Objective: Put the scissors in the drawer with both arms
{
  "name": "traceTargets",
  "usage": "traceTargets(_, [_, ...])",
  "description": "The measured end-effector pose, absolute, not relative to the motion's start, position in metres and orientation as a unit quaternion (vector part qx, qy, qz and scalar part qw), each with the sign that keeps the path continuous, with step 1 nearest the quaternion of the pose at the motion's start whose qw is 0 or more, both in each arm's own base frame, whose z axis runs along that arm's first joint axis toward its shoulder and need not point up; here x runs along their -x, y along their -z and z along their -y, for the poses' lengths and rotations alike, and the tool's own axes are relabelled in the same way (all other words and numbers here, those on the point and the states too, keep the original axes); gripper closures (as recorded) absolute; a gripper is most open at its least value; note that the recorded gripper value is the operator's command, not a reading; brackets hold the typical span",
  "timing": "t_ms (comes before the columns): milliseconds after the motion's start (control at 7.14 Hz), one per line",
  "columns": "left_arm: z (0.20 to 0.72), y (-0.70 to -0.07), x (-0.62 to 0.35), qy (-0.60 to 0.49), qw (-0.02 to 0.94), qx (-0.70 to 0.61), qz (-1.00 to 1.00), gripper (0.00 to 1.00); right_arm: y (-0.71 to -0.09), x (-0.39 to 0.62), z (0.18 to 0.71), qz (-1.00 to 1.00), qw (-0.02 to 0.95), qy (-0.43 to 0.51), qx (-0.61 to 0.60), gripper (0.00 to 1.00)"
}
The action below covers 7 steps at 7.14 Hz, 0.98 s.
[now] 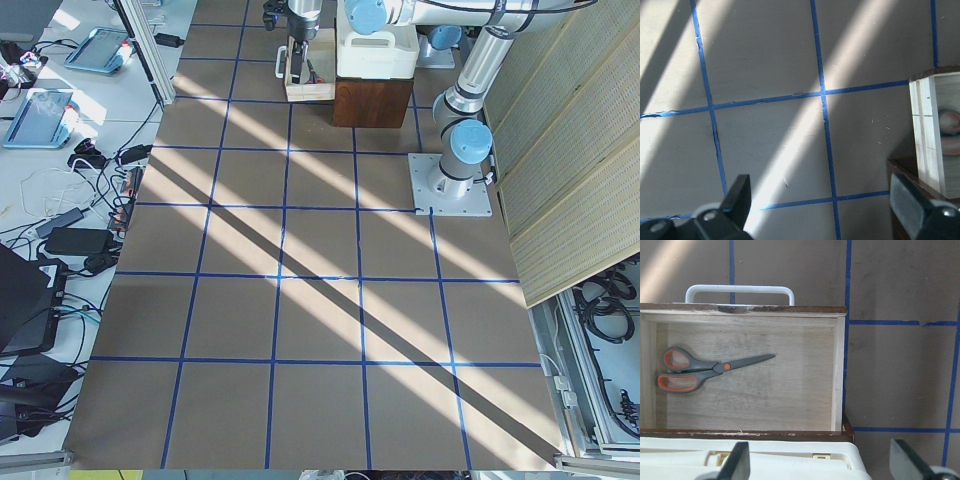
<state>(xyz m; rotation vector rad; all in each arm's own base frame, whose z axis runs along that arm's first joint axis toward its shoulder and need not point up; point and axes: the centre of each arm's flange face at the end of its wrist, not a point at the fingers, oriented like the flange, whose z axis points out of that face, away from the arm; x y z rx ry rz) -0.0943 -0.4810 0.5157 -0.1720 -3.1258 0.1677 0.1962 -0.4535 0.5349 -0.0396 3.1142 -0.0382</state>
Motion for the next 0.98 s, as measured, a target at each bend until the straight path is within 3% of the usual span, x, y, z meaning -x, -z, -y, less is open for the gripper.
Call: traceTargets(980, [0.4735,-0.5145,0.0952,-0.044,0.010,0.048,0.998,0.00,-0.5341,-0.1966,0.4538,-1.000,0.017,0.012,0.009,0.00])
